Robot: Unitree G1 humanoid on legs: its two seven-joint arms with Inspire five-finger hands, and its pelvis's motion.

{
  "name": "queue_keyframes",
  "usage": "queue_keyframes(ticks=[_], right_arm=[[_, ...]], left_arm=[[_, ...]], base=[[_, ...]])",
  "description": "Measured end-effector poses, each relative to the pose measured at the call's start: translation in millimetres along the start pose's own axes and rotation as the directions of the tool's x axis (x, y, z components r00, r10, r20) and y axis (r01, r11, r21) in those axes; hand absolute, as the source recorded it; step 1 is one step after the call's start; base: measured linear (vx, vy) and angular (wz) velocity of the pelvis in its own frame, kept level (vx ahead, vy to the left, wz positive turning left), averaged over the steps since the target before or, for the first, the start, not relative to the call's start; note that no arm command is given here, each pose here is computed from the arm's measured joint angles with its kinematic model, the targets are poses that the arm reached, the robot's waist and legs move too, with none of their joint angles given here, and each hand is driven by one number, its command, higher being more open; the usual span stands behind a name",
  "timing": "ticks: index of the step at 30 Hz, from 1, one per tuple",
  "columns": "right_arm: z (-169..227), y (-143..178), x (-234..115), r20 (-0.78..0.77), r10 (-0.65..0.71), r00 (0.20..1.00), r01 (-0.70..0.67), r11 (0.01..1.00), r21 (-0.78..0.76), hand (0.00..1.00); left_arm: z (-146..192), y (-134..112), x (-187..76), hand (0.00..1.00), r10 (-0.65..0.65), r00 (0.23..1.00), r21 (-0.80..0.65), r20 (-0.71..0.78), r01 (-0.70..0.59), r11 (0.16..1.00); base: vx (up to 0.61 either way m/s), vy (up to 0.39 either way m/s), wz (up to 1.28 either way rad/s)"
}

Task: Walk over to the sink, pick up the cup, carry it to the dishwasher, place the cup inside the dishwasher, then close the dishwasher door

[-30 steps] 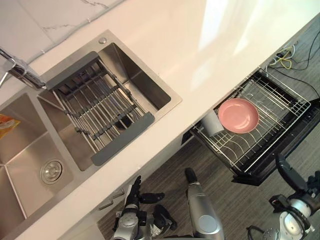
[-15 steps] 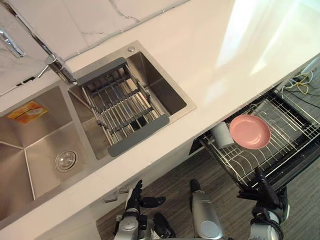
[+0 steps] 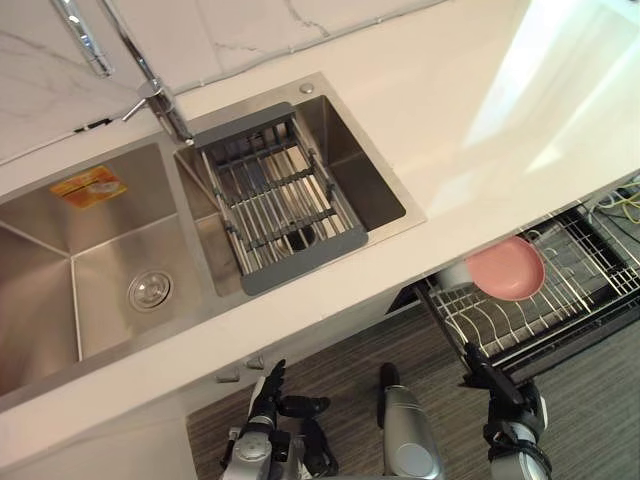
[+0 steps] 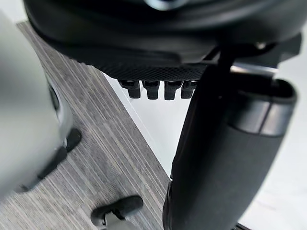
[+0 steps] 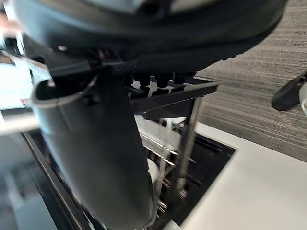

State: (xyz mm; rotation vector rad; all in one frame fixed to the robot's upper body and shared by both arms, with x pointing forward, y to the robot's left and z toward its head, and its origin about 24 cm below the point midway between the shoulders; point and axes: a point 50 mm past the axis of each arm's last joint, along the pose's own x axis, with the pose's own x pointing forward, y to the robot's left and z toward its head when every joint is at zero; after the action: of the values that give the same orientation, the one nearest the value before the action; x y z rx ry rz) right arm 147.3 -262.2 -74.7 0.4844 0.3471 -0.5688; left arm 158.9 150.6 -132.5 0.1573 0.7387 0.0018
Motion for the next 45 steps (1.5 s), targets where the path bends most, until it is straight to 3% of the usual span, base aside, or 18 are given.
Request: queue_keyframes(ticks=[8, 20, 30, 37, 45], right_arm=[[7, 49, 17, -0.049, 0.261, 0.964, -0.265, 0.934, -0.239, 1.0], [56, 75, 52, 0.024, 0.318, 0.948, -0.26, 0.816, -0.516, 1.0], [74, 68, 65, 0.065, 0.251, 0.966, -0.156, 0.763, -0.627, 1.0], [79, 69, 67, 0.064, 0.266, 0.962, -0.16, 0.735, -0.659, 1.0], [60, 42, 36, 0.002, 0.287, 0.958, -0.201, 0.675, -0.71, 1.0]], left_arm=[[-1, 15, 0, 1.0, 0.018, 1.0, 0.047, 0.008, -0.019, 0.999], [-3, 15, 0, 1.0, 0.0, 1.0, 0.069, 0.007, 0.0, 0.998], [-2, 16, -1, 1.0, 0.005, 1.0, 0.065, 0.018, -0.007, 0.998], [-2, 17, -1, 1.0, 0.007, 1.0, 0.065, 0.018, -0.008, 0.998], [-7, 17, -2, 1.0, 0.007, 1.0, 0.068, -0.009, -0.006, 0.998]], base=[[-0.07, -0.05, 0.35], [-0.01, -0.041, 0.21], [-0.04, -0.022, 0.12], [-0.04, -0.025, 0.07], [0.08, -0.06, 0.21]])
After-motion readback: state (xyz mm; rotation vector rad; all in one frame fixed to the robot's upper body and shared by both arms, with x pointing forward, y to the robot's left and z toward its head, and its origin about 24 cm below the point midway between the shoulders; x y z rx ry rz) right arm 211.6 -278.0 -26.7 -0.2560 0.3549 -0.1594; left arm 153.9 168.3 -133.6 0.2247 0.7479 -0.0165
